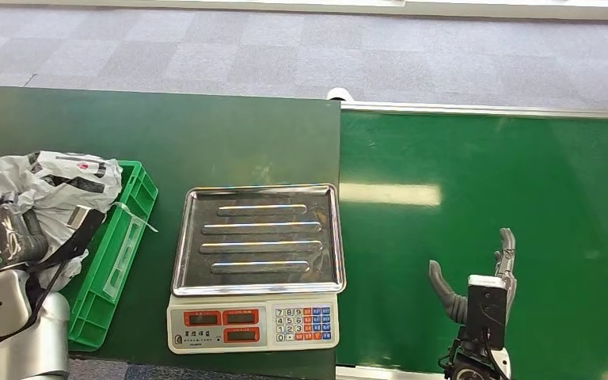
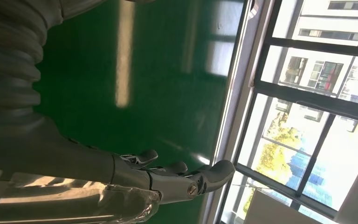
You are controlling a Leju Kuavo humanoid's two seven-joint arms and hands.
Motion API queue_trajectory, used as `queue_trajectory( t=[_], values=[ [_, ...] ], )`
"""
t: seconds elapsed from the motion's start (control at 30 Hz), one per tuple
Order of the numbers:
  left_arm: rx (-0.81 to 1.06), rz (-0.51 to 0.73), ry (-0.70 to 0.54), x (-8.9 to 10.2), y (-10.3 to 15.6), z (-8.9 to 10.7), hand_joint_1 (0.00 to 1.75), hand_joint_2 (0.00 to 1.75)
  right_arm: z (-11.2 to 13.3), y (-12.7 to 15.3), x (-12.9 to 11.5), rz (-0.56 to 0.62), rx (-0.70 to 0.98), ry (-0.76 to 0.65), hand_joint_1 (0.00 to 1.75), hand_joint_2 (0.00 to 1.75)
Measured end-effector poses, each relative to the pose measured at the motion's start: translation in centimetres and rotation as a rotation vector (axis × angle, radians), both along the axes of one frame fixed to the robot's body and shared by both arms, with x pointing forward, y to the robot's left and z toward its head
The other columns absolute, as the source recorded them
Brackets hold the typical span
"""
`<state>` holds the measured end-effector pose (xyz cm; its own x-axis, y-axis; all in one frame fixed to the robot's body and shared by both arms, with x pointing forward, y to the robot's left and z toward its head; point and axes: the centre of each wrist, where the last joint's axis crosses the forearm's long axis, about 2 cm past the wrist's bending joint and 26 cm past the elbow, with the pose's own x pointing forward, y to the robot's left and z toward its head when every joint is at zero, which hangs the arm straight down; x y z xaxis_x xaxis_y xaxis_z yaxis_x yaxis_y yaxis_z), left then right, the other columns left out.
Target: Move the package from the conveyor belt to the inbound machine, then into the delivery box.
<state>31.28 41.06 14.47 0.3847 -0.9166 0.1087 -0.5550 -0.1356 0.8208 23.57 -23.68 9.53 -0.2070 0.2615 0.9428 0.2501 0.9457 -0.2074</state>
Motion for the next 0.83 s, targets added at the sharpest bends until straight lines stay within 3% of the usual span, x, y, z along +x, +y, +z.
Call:
queue_trajectory(
  t=[0.17, 0.23, 0.3, 0.37, 0.43, 0.47, 0.57, 0.83],
  values=[
    [-0.090, 0.021, 0.259, 0.7, -0.2, -2.6, 1.75, 1.75, 0.0, -0.3, 0.0, 0.018, -0.016, 0.005, 0.00, 1.75],
    [-0.106, 0.037, 0.319, 1.0, -0.2, -2.9, 1.71, 0.87, 0.1, -0.4, 0.1, 0.021, -0.020, 0.005, 0.00, 1.75],
    [-0.117, 0.065, 0.354, 1.3, 0.0, -3.0, 1.11, 0.00, 0.1, -0.5, 0.1, 0.024, -0.024, 0.005, 0.00, 1.75],
    [-0.119, 0.093, 0.351, 1.4, 0.1, -3.0, 0.41, 0.00, 0.1, -0.5, 0.2, 0.022, -0.026, 0.008, 0.00, 1.75],
    [-0.112, 0.107, 0.325, 1.5, 0.1, -3.0, 0.14, 0.00, 0.1, -0.6, 0.2, 0.019, -0.026, 0.015, 0.00, 1.75],
    [-0.108, 0.110, 0.308, 1.5, 0.1, -2.9, 0.00, 0.44, 0.1, -0.6, 0.2, 0.018, -0.025, 0.017, 0.00, 1.75],
    [-0.089, 0.107, 0.252, 1.5, 0.1, -2.8, 0.00, 1.75, 0.1, -0.6, 0.2, 0.016, -0.024, 0.021, 0.00, 1.75],
    [-0.025, 0.038, 0.082, 1.4, 0.2, -2.3, 0.00, 1.75, 0.2, -0.5, 0.2, 0.010, -0.022, 0.023, 0.00, 1.75]
  ],
)
